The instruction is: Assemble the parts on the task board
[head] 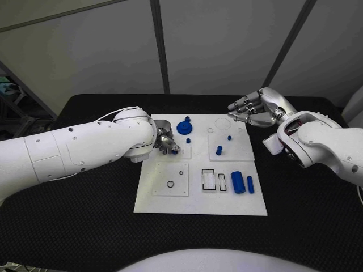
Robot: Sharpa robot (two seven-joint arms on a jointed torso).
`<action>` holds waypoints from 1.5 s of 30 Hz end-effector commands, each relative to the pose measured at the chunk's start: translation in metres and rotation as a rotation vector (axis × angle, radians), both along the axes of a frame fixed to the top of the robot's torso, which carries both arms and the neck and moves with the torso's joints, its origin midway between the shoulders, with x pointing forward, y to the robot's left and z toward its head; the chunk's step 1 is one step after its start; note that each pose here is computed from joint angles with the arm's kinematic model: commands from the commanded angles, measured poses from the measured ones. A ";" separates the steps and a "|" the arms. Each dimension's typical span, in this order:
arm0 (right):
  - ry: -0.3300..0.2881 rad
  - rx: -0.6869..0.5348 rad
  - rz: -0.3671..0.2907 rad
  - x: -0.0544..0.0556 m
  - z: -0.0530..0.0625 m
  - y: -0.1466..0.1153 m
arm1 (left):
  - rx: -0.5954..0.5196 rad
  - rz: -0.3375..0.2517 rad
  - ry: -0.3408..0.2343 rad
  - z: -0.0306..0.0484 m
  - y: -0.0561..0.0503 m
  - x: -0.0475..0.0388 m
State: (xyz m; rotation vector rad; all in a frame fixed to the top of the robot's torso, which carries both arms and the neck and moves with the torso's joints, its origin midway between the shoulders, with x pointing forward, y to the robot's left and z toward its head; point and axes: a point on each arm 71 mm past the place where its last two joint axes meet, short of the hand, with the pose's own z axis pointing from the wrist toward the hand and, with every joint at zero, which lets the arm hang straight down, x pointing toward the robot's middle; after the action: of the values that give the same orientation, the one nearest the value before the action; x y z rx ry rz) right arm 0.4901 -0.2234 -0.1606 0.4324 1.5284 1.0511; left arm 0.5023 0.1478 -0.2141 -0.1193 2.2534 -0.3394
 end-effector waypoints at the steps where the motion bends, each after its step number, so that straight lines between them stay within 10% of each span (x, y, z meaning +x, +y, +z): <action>1: -0.002 -0.001 0.010 0.000 0.001 0.001 | 0.015 0.002 0.040 -0.0040 0.001 -0.0013; 33: 0.006 -0.004 0.011 0.000 0.000 0.001 | -0.003 0.042 0.022 -0.0030 0.009 0.0030; 45: 0.005 -0.004 0.010 0.001 0.000 0.001 | -0.063 0.068 -0.020 0.0200 0.013 0.0102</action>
State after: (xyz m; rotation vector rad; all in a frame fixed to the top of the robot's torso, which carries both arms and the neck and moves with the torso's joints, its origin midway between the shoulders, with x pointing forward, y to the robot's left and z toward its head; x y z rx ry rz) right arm 0.4910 -0.2234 -0.1617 0.4342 1.5383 1.0483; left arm 0.5124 0.1605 -0.1956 -0.2136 2.2197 -0.3676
